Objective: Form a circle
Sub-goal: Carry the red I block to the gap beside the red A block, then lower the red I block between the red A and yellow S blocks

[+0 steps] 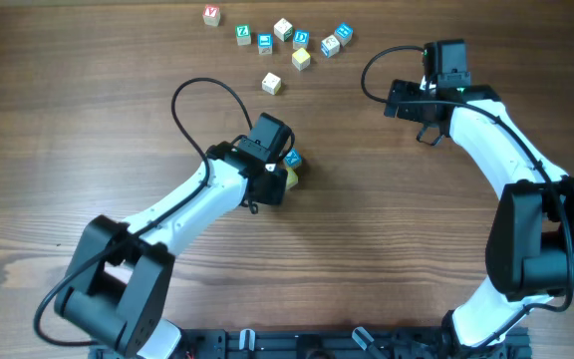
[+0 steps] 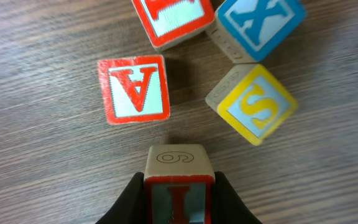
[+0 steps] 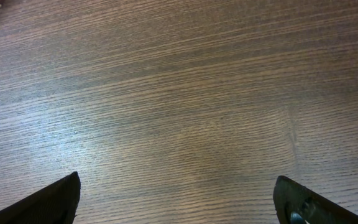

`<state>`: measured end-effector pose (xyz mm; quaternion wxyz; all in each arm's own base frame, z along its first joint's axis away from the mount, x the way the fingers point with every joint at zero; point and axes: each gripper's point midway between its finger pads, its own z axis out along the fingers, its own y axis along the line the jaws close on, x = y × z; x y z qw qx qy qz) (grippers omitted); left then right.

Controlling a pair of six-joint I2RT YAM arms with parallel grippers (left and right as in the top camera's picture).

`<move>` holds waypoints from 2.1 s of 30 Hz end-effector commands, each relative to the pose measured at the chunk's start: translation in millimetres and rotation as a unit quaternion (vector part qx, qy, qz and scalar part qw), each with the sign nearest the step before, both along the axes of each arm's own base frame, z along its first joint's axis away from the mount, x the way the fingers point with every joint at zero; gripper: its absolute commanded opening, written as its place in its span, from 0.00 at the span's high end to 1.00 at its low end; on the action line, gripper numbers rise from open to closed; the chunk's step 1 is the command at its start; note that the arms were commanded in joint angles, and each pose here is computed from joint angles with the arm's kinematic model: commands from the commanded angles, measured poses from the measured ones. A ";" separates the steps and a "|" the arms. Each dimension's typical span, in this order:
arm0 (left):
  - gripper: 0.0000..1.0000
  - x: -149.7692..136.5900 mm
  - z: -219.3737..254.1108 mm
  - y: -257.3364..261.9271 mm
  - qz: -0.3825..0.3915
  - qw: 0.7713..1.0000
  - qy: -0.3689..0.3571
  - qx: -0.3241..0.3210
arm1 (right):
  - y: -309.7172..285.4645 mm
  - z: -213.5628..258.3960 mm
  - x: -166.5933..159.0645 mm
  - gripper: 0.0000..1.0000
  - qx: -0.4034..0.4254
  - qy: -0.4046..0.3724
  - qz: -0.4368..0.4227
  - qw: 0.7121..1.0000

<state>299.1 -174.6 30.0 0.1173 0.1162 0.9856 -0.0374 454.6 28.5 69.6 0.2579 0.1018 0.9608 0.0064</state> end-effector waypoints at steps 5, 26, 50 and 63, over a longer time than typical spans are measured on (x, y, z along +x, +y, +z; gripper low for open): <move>0.86 -1.7 -11.7 -3.4 -0.014 1.000 0.008 0.002 | -0.6 15.3 5.2 0.00 -0.001 -0.019 -0.004 1.000; 0.69 -1.3 -11.5 -4.5 -0.014 1.000 0.007 0.000 | -0.6 15.3 5.2 0.00 -0.001 -0.019 -0.004 1.000; 0.68 0.6 -10.3 -4.9 -0.014 1.000 0.004 -0.002 | -0.6 15.3 5.2 0.00 -0.001 -0.019 -0.004 1.000; 0.67 7.6 -6.8 -9.3 -0.014 1.000 -0.010 -0.010 | -0.6 15.3 5.2 0.00 -0.001 -0.019 -0.004 1.000</move>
